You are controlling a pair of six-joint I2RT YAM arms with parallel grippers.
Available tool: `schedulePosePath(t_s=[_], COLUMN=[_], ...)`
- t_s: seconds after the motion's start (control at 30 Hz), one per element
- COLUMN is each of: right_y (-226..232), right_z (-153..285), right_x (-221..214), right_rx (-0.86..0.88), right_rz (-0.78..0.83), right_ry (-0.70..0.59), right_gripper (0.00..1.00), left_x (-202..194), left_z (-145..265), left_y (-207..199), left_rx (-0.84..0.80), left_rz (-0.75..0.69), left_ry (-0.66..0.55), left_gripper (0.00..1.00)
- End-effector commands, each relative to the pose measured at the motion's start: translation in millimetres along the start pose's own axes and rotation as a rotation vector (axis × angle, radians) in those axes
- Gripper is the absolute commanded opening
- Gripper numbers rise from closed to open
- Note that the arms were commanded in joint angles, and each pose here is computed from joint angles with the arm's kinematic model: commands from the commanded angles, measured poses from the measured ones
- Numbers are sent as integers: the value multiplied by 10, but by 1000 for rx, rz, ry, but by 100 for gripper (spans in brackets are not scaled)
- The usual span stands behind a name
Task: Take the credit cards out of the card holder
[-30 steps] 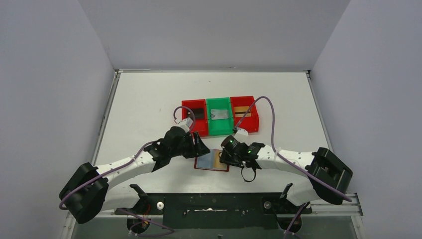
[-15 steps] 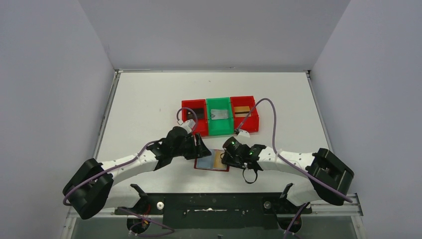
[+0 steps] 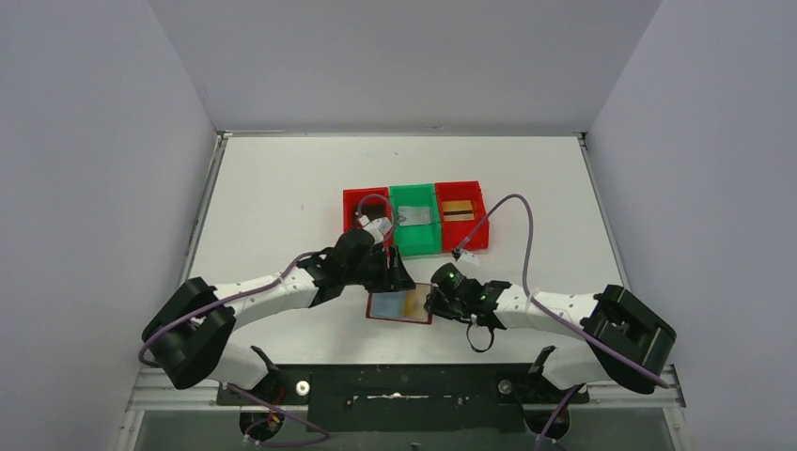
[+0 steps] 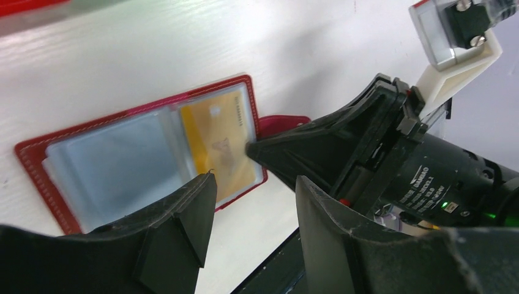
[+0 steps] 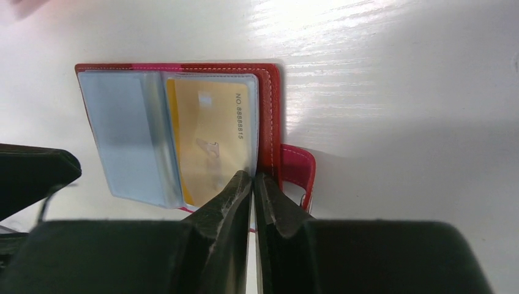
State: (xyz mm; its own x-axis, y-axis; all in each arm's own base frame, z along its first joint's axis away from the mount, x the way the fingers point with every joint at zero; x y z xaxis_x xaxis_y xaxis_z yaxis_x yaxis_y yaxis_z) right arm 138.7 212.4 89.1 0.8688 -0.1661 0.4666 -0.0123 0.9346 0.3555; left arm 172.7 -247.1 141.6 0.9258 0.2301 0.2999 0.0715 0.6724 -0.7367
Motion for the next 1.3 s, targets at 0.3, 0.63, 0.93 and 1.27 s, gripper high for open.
schedulePosePath(t_s=[0.3, 0.63, 0.93, 1.27], right_y=[-178, -239, -291, -337], right_z=[-97, -117, -152, -181], right_x=[-84, -112, -134, -151], right_rx=[-18, -13, 10, 32], right_rz=[-67, -94, -129, -160], right_ry=[-7, -1, 15, 27], right_gripper=[0, 0, 0, 0], left_x=[-60, -113, -211, -280], left_z=[-276, -340, -452, -494], left_y=[-31, 145, 230, 300], left_rx=[166, 278, 373, 441], left_rz=[-41, -23, -48, -36], left_ry=[49, 54, 112, 150], left_gripper=[47, 45, 36, 36])
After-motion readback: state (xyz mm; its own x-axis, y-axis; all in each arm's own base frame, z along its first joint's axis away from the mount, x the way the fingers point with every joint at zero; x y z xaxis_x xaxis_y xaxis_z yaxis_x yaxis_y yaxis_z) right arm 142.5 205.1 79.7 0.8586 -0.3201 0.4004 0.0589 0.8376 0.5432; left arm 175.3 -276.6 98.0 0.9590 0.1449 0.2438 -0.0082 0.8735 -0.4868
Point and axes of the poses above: each gripper's point midway between its finger pads, its own z axis back along the fingers, its own y axis along the line the jaws close on, x = y × z, the point moved 9 cm from there along z, back along the fingers, and after that the axes turned 10 degrees about z, right-handed, at the moved point
